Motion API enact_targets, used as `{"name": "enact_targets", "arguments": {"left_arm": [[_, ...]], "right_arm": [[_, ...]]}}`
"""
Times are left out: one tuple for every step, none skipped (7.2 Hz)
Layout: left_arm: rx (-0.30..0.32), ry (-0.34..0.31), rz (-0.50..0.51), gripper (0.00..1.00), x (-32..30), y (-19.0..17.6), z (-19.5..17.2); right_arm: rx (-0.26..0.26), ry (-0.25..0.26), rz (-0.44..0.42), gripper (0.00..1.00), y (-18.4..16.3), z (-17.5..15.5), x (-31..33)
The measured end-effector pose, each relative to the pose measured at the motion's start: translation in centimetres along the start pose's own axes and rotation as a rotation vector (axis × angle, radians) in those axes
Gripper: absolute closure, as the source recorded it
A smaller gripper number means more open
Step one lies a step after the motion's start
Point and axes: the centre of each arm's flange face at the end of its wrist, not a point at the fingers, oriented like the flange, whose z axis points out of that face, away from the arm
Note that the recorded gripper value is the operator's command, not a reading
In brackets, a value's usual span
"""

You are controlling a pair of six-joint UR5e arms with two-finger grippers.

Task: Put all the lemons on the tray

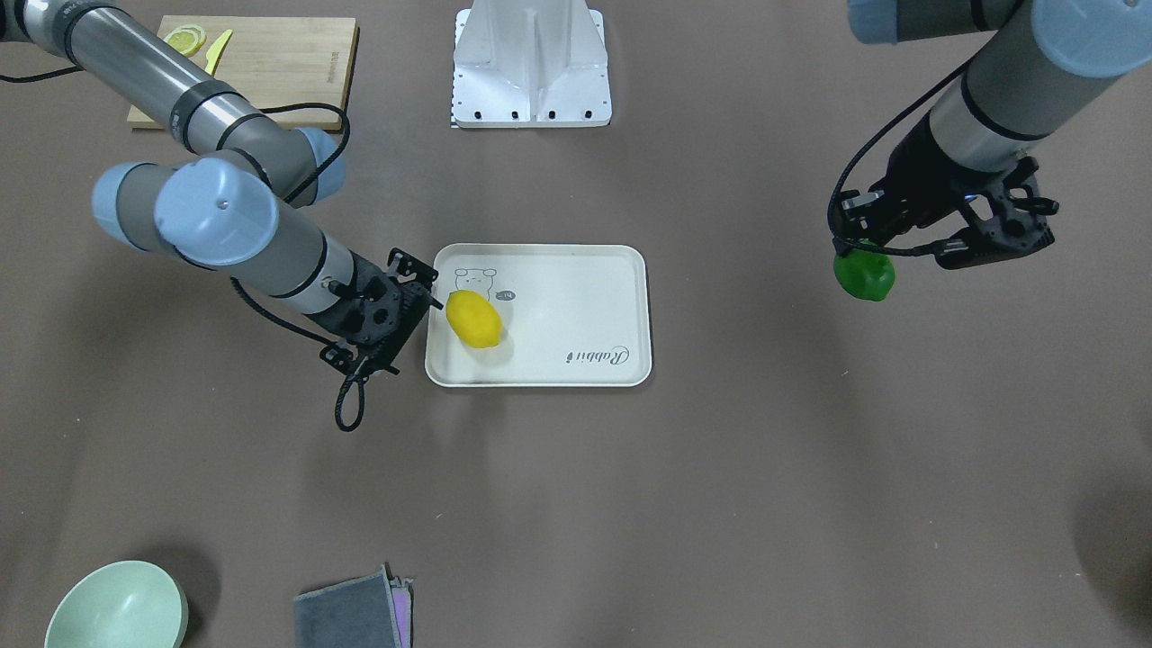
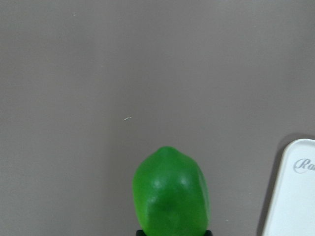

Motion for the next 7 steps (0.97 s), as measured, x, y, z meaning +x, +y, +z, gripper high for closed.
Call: {"name": "enact_targets", "arguments": {"left_arm": [[-0.013,-0.003,-0.029,1.00,4.1,1.1,0.9],[-0.021,-0.013,-0.053,1.00,8.2,2.4,2.3],[-0.021,-0.017,-0.070,1.00,12.2,4.1,4.4],[-0.013,-0.020,-0.084,1.00,15.7,5.9,6.7],[-0.004,-0.028,-0.093,1.00,18.6,7.7,8.9],[0.008,-0.029,-0.104,1.00,20.8,8.8,10.8],[0.015,-0.022,-0.113,1.00,21.9,9.0,12.4]], "right_arm": [[-0.004,0.018,0.055,0.01,0.9,-2.7,2.8],[-0.017,0.044,0.116,0.01,2.7,-5.0,5.2],[-0.037,0.069,0.176,0.01,5.7,-6.9,7.1],[-0.059,0.090,0.231,0.01,9.9,-8.4,8.3],[-0.075,0.110,0.278,0.01,14.6,-9.8,9.2],[-0.088,0.137,0.324,0.01,19.5,-11.3,9.8],[-0.097,0.171,0.370,0.01,23.9,-12.9,10.5]]}}
